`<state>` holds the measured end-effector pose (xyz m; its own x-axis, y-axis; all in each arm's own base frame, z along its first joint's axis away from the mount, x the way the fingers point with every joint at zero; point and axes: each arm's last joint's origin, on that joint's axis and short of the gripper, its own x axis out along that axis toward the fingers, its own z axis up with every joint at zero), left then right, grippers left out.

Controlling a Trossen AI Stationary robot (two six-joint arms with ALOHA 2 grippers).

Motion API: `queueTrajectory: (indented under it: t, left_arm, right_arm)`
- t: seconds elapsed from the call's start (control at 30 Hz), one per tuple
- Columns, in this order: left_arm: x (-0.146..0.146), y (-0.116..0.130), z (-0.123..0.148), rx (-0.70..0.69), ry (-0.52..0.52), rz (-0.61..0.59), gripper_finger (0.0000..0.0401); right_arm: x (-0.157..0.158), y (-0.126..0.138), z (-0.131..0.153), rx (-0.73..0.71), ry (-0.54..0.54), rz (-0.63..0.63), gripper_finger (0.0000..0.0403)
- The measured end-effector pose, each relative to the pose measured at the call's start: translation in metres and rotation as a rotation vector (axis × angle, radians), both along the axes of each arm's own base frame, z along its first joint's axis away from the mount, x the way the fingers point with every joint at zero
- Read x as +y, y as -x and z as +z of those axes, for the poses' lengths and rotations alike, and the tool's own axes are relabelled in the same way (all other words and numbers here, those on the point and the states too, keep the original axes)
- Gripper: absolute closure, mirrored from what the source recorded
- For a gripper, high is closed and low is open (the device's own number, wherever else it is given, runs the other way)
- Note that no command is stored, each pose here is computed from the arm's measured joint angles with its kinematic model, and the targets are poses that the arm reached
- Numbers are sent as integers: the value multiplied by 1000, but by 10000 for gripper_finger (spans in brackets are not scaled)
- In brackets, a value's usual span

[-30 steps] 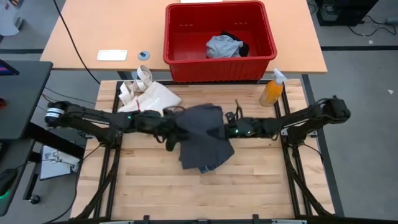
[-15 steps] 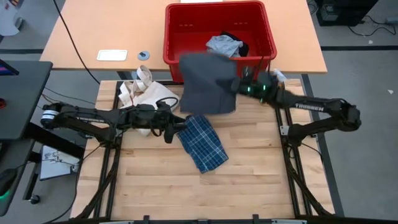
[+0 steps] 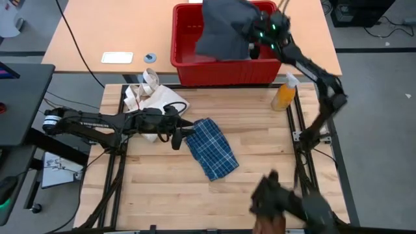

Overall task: Fold Laundry from Bin
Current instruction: Put the dark gray shorts into the red organizer bin

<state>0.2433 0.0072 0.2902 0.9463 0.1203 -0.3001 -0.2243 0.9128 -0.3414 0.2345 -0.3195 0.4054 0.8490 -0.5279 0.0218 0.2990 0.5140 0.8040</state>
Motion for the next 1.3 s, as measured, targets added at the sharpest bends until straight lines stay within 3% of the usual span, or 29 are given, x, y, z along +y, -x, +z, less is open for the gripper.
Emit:
queueTrajectory:
  t: [0.17,0.33,0.5,0.63,0.77,0.9,1.13,1.3]
  left_arm:
    - [7,0,0,0,-3,31,216]
    - [12,1,-1,14,-19,47,216]
    - [16,2,-4,50,-26,58,216]
    - [17,4,-7,83,-22,65,216]
    - [17,4,-7,85,-20,64,216]
    - [17,4,-7,84,-19,61,216]
    - [17,4,-7,83,-19,61,216]
    - [17,4,-7,82,-11,64,216]
  right_arm:
    - [-70,0,-18,99,-58,-34,366]
    - [-114,-3,-60,171,-240,-15,366]
    - [-124,-1,-109,290,-481,78,341]
    - [-120,9,-124,458,-501,48,310]
    - [-116,20,-115,540,-441,30,264]
    - [-112,30,-95,532,-389,13,195]
    - [-95,55,-60,552,-412,-130,68]
    - [-64,59,-17,628,-274,-240,36]
